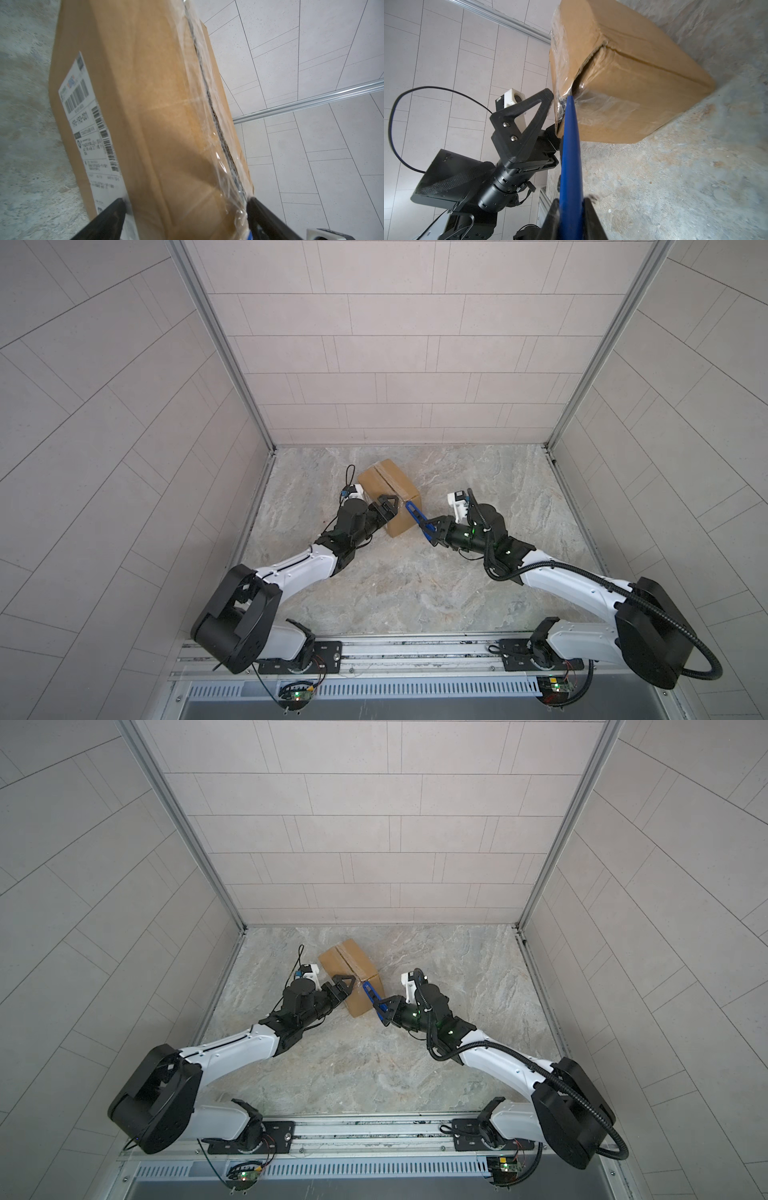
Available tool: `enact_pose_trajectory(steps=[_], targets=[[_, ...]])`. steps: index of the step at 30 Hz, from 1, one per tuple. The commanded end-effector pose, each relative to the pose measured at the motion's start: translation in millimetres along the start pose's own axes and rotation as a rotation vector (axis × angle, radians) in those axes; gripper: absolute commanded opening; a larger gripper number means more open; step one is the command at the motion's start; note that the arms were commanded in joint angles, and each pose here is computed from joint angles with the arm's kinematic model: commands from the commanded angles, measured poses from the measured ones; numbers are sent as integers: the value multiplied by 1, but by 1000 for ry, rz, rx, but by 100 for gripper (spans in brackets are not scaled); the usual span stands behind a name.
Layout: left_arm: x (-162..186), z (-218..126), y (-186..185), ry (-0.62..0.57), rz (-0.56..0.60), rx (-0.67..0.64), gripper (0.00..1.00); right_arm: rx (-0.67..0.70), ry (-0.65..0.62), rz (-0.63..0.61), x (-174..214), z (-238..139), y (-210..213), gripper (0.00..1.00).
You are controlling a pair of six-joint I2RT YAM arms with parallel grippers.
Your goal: Unpack the express box
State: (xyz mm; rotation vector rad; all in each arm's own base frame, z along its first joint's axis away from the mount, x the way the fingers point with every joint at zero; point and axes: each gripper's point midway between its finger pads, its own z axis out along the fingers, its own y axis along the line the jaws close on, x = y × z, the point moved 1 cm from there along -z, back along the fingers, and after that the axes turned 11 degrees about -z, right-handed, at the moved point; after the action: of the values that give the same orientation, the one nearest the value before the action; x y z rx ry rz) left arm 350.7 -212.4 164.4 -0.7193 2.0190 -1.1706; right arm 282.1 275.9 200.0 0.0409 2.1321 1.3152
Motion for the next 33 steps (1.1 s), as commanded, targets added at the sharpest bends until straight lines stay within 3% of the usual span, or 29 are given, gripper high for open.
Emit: enact_pose_trajectory(steps=[1,11,24,33], targets=[[2,-1,-25,9,1,82,94,-98,14,-12,2,6,22,0],[2,-1,-26,10,8,81,94,-145,-26,-55,-15,-9,45,0],[-1,-2,-35,7,25,92,94,-147,54,7,11,14,30,0],[-2,-3,-37,2,39,85,95,-143,38,8,4,10,30,0]])
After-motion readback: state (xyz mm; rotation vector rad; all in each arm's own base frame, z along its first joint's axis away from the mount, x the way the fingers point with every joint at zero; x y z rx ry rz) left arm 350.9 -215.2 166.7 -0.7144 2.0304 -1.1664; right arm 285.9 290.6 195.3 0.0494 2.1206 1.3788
